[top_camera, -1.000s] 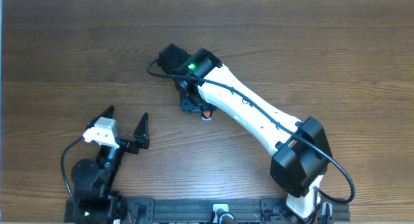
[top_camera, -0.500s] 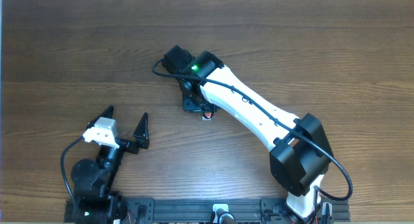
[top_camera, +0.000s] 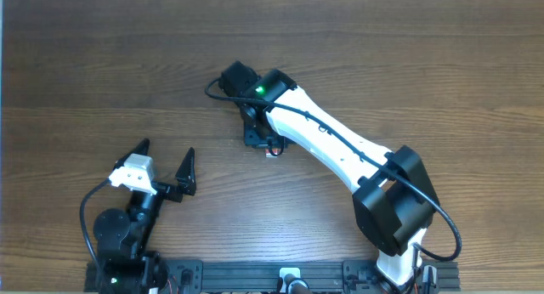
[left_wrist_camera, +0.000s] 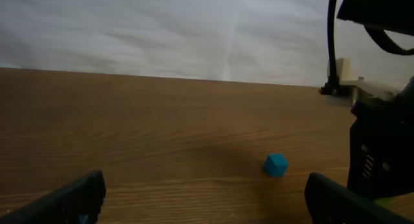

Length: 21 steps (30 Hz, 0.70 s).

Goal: Stack Cubes

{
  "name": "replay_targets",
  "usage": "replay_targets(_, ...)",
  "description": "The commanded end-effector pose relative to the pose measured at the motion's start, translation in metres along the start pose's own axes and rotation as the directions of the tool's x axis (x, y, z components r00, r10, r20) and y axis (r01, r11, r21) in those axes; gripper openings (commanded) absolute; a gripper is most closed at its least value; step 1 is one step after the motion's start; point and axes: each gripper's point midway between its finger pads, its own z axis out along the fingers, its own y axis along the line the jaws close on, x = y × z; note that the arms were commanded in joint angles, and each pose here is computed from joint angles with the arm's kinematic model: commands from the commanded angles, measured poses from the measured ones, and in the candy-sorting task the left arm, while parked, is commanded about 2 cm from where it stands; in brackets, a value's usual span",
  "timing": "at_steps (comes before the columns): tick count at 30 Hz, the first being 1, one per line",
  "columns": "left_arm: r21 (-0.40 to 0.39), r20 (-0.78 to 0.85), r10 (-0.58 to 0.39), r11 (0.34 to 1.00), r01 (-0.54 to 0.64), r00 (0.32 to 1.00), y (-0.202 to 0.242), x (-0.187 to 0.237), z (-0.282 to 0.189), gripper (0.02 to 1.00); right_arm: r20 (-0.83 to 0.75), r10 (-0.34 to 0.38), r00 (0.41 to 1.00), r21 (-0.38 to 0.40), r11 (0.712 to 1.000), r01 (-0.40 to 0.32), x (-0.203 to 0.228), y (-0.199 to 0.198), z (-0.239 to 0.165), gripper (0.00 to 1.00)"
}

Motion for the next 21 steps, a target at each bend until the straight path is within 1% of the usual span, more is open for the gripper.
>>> replay_targets(1,0.011,0.002,0.019,1.000,-0.019,1.000,-0.0020,0.0012,0.0002,1.000,0.025,0.016,1.000,-0.028,0.999,-0.015,-0.0050,0.0013,-0.0063,0.012)
replay_targets(21,0.011,0.002,0.020,1.000,-0.020,1.000,-0.0020,0.0012,0.0002,1.000,0.035,0.020,0.999,-0.033,0.999,-0.019,-0.0083,0.0017,-0.0060,0.009)
